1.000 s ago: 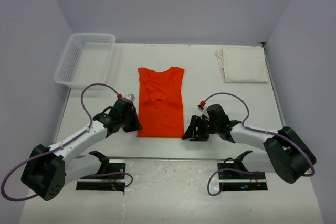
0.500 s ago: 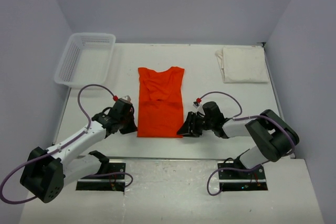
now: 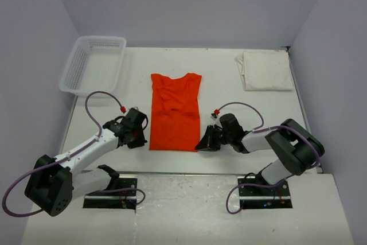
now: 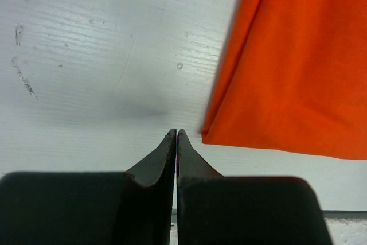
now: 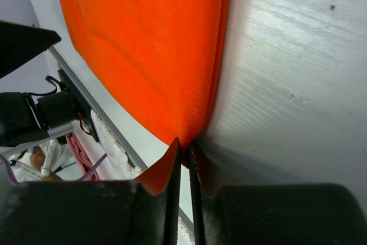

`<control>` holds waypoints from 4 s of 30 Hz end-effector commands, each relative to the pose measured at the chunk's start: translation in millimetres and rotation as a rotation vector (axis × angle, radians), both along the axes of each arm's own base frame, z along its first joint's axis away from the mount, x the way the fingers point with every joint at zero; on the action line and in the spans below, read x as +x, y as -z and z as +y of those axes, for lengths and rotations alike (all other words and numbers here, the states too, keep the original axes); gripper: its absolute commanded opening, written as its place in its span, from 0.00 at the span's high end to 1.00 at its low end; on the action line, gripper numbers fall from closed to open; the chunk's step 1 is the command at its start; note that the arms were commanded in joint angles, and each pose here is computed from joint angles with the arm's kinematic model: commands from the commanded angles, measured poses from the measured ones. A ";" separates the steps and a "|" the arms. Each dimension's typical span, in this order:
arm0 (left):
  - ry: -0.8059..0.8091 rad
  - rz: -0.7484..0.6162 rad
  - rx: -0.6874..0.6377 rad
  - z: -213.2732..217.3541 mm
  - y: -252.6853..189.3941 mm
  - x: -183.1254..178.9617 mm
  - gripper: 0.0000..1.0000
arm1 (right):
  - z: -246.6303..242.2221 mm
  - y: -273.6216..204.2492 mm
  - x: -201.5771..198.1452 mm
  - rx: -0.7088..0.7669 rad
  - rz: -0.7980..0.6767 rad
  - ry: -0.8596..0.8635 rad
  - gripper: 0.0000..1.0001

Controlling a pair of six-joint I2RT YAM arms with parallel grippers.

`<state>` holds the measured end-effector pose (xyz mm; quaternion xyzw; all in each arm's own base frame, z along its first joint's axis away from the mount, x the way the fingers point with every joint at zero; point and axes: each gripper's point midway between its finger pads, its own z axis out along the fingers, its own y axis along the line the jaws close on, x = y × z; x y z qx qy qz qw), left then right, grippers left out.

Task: Fold and stack the t-shirts
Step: Grab one side of the 2/3 rectangular tshirt with both arms, then fold the long partially folded tshirt into a neat square

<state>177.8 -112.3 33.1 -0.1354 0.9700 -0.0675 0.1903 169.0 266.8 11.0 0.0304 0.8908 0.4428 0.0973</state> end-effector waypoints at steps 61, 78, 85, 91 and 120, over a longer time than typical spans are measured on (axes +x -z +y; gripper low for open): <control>-0.002 0.069 -0.181 -14.7 35.9 -20.6 0.85 | -22.6 30.4 -12.3 -0.135 0.005 0.013 1.00; 0.119 0.058 -0.258 -31.0 25.0 -30.3 1.00 | -34.7 17.8 -12.1 -0.221 -0.065 0.013 1.00; 0.170 -0.006 -0.366 -44.4 -5.7 -42.3 1.00 | -21.6 -26.6 -27.0 -0.218 -0.163 -0.040 1.00; 0.210 -0.083 -0.472 -51.8 -49.1 -55.9 1.00 | -18.6 -53.7 -48.3 -0.221 -0.192 -0.064 1.00; 0.147 -0.413 -0.124 -62.8 -170.6 204.5 1.00 | -8.1 -146.5 169.4 -0.431 -0.344 0.029 1.00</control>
